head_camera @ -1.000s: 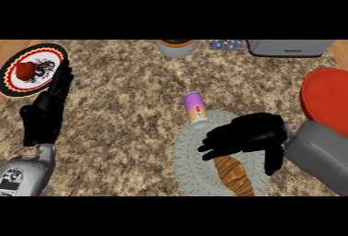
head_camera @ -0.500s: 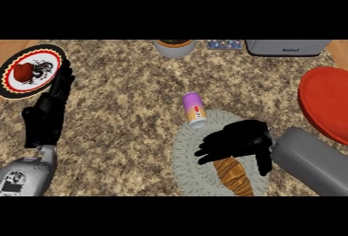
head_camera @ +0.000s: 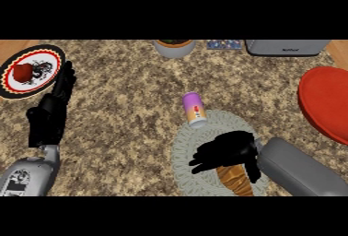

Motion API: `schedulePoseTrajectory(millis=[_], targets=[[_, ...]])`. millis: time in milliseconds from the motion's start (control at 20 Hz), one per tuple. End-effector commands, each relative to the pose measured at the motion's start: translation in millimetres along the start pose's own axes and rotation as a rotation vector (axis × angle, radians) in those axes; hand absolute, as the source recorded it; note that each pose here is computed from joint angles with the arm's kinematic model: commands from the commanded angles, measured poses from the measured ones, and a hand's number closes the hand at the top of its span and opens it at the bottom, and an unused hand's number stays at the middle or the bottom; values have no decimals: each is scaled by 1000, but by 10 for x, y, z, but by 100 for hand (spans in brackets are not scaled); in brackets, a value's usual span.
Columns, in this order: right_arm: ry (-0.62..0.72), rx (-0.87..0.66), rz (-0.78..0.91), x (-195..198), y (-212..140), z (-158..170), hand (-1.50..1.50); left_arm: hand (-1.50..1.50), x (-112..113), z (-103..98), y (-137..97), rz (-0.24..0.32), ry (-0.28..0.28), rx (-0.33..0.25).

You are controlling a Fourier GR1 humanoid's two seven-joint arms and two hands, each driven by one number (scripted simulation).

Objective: Pick the croissant from the placemat and place it in the bowl

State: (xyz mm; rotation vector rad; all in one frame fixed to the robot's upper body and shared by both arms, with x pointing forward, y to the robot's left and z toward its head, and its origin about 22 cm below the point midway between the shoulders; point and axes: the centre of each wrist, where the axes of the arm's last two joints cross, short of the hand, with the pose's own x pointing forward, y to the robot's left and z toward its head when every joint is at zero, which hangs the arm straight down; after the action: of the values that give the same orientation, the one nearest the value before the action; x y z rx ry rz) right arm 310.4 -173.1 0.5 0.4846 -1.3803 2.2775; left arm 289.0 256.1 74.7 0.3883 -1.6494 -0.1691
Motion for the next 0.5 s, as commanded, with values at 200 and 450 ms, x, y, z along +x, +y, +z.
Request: schedulePoseTrajectory(millis=[200,450], targets=[[-110,16,81,-15,82,-329,150,0,-53,-12,94,-1,-6,-8],[-122,-8,62,-145,216,-181,150,0,-83,46,76,9,1,-4]])
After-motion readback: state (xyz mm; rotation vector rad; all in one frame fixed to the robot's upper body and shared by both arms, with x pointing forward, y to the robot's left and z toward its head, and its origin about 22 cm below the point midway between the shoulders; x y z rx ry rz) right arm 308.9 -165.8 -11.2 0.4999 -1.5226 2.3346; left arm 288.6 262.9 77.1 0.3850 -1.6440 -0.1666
